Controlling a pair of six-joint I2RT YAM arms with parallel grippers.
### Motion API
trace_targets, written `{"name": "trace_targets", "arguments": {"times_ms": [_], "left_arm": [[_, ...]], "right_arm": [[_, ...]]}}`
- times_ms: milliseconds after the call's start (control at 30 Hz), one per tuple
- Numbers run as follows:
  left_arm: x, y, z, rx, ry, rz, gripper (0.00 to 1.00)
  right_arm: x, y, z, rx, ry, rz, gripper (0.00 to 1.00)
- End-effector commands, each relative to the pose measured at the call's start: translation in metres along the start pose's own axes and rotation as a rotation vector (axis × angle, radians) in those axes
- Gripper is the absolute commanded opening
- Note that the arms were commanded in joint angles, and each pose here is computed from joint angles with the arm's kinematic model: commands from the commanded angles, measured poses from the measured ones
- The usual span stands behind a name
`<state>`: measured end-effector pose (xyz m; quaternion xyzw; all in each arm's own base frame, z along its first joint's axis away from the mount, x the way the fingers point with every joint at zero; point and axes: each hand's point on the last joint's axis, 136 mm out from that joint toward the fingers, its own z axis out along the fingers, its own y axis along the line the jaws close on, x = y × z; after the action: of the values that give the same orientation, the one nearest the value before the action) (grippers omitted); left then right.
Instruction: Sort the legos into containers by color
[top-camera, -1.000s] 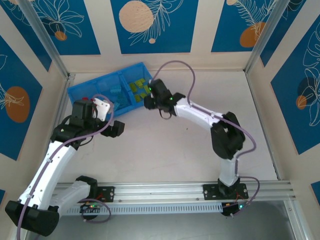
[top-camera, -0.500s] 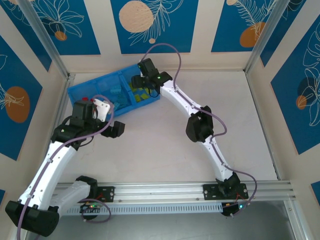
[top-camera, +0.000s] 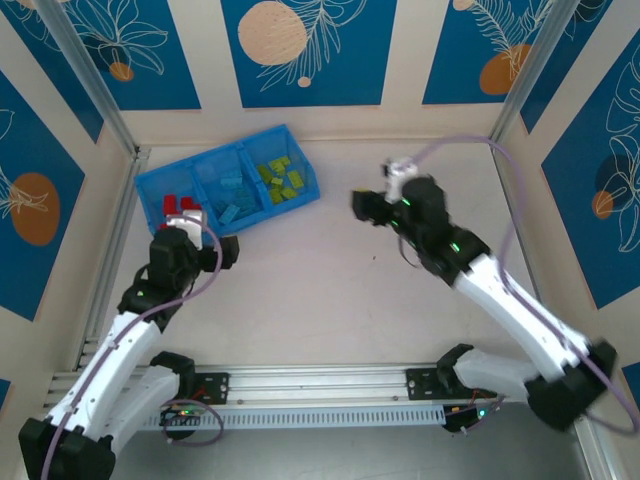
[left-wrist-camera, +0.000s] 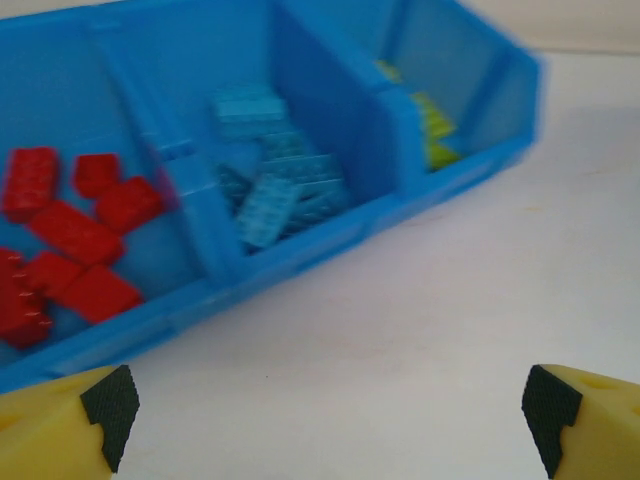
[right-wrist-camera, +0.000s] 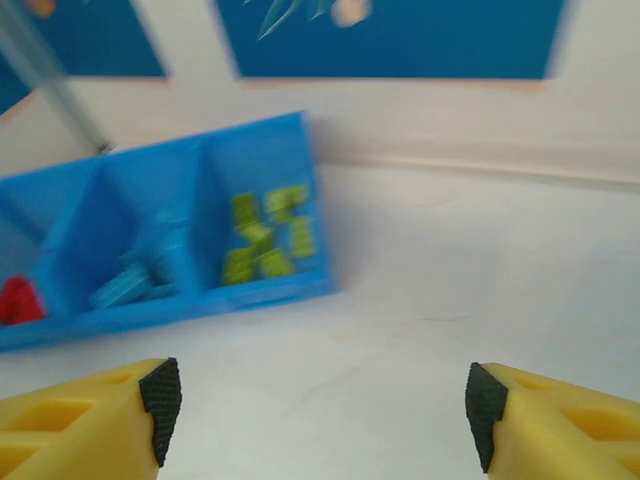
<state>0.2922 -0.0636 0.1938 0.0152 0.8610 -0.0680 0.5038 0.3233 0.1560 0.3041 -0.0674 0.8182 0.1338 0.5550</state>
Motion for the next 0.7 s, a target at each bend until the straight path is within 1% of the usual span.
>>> {"name": "trace_targets", "arguments": {"times_ms": [0,67,133,167,267,300,367,433,467,500,533,567,600,633,667], "left_arm": [[-0.029,0.035,0.009,-0.215,-0.208,0.088,1.00],[-0.022,0.045,0.019,-0.276,-0.226,0.144,1.00],[-0.014,0.050,0.029,-0.300,-0.239,0.183,1.00],[-0.010,0.051,0.036,-0.297,-0.236,0.190,1.00],[0.002,0.056,0.056,-0.257,-0.205,0.171,1.00],[0.004,0.058,0.062,-0.243,-0.204,0.156,1.00],[0.010,0.068,0.075,-0.229,-0.206,0.112,1.00],[0.015,0.078,0.089,-0.217,-0.199,0.077,1.00],[0.017,0.080,0.096,-0.212,-0.203,0.074,1.00],[0.020,0.081,0.104,-0.202,-0.200,0.060,1.00],[0.026,0.083,0.112,-0.193,-0.172,0.052,1.00],[0.029,0.083,0.119,-0.188,-0.166,0.060,1.00],[0.035,0.075,0.125,-0.146,-0.162,0.085,1.00],[0.036,0.073,0.129,-0.136,-0.176,0.094,1.00],[0.041,0.073,0.129,-0.134,-0.153,0.092,1.00]], "right_arm": [[0.039,-0.079,-0.006,0.251,-0.083,-0.024,0.79],[0.073,-0.117,-0.016,0.337,-0.138,-0.014,0.82],[0.105,-0.144,-0.018,0.382,-0.196,-0.007,0.85],[0.129,-0.162,-0.016,0.410,-0.190,0.039,0.86],[0.167,-0.198,-0.006,0.478,-0.085,0.190,0.86],[0.167,-0.201,0.000,0.471,-0.087,0.209,0.87],[0.162,-0.199,0.020,0.419,-0.096,0.188,0.88],[0.149,-0.196,0.047,0.356,-0.096,0.140,0.88],[0.146,-0.193,0.061,0.318,-0.077,0.119,0.89],[0.153,-0.191,0.080,0.276,-0.042,0.100,0.91],[0.163,-0.188,0.099,0.229,-0.015,0.080,0.93],[0.160,-0.173,0.098,0.184,-0.065,0.012,0.96],[0.160,-0.173,0.095,0.203,-0.044,0.012,0.98],[0.164,-0.180,0.095,0.216,-0.028,0.043,0.99],[0.161,-0.188,0.095,0.251,-0.050,0.068,0.99]]}}
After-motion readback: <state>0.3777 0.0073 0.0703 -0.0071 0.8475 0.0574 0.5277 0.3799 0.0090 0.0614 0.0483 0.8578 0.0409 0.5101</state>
